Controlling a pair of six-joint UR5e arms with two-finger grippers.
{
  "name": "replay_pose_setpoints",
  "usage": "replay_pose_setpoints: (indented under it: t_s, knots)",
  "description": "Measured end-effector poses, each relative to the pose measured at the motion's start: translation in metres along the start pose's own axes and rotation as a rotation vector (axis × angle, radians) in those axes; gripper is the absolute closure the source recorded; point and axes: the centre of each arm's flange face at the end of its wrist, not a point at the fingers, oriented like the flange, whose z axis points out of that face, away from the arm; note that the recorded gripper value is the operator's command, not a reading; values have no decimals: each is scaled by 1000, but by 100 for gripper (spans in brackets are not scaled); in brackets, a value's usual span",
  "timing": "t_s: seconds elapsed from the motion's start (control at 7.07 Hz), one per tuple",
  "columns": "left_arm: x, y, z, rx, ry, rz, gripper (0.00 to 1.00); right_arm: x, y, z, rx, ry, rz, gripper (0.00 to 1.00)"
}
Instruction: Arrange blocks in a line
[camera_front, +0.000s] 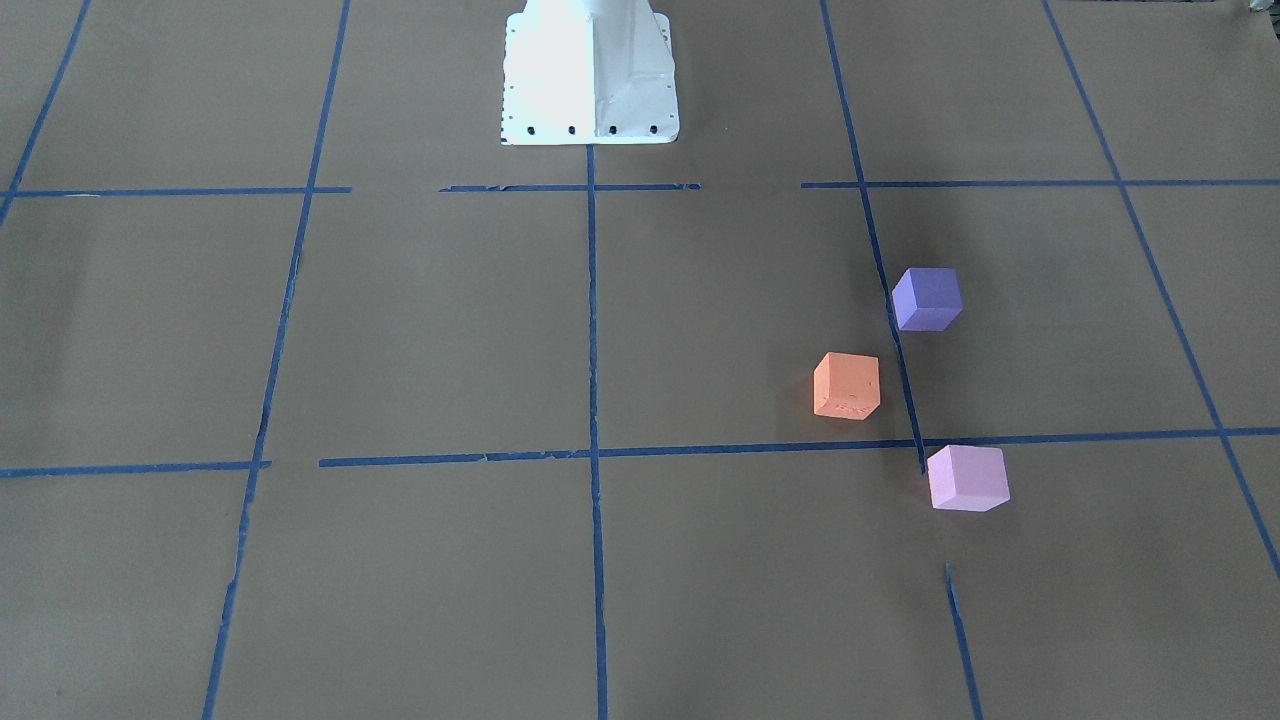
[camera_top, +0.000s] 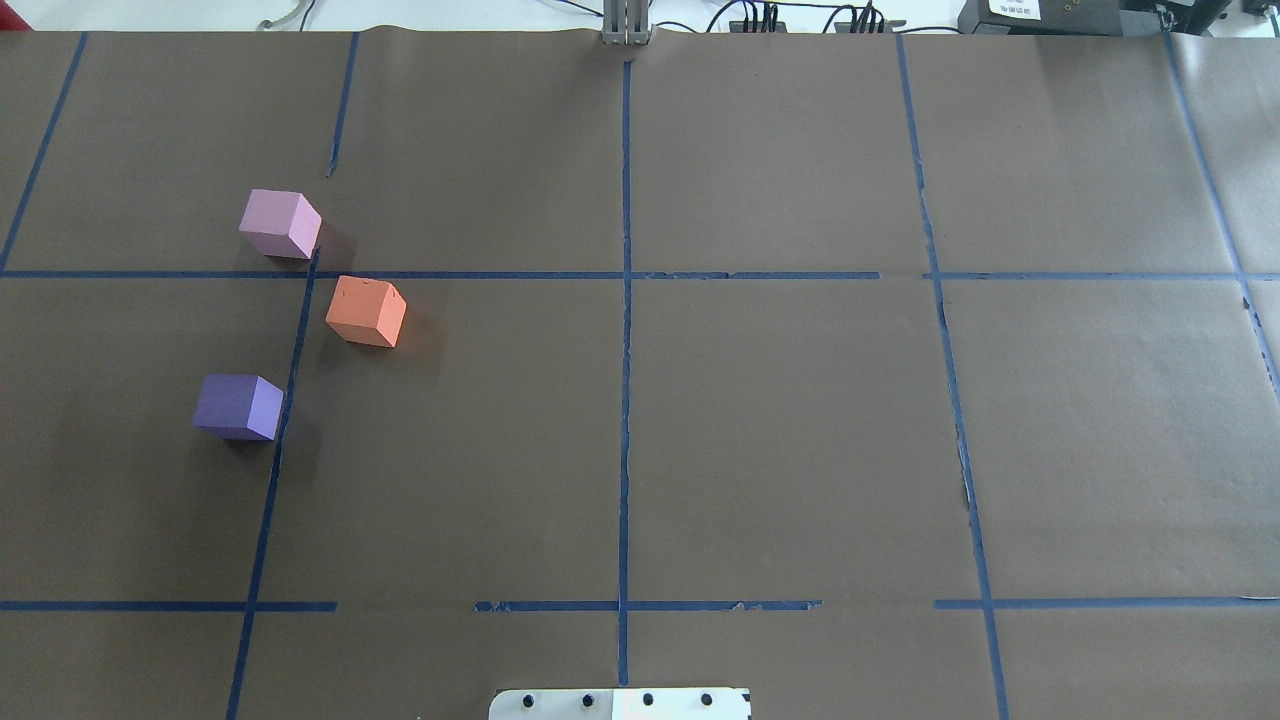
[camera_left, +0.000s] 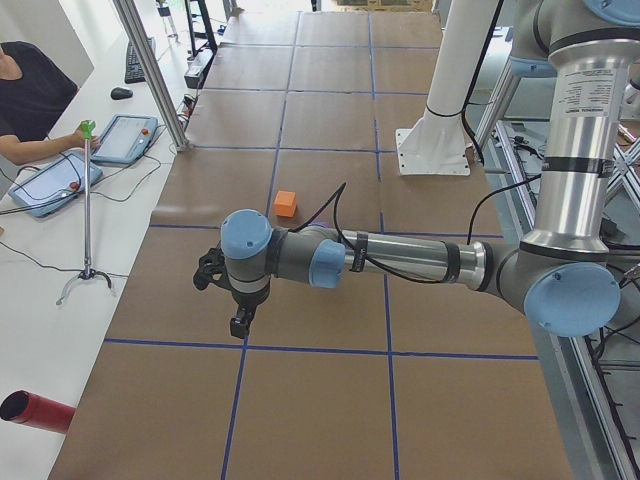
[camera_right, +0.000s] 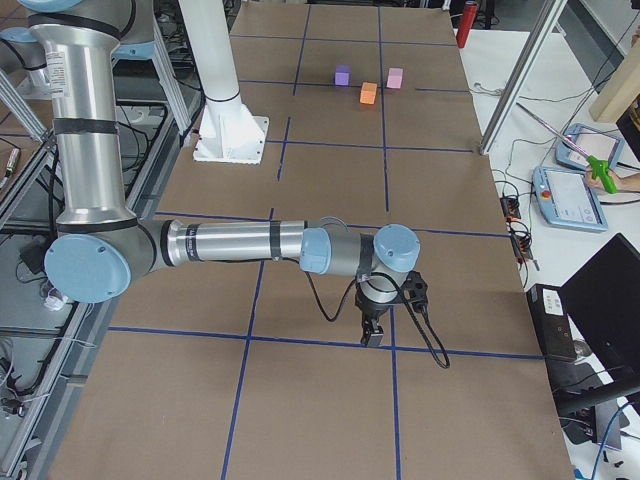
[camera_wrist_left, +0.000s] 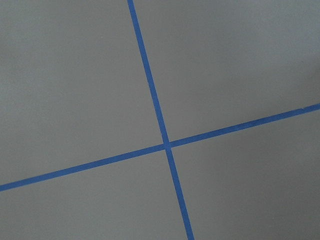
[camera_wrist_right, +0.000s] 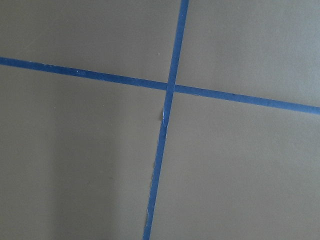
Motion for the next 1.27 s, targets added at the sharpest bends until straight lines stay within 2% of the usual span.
replay_pose_setpoints:
  t_s: [0.42,0.71,0.99,1.27]
  knots:
    - [2,-2,-2,4,1,-3,0,0,0,0,0,0,0,0]
    - [23,-18,-9,20,10,-88,0,0,0,0,0,0,0,0]
    - [116,-61,-14,18,43,-80,0,0,0,0,0,0,0,0]
    - [226,-105,-1,-1,97,-82,0,0,0,0,0,0,0,0]
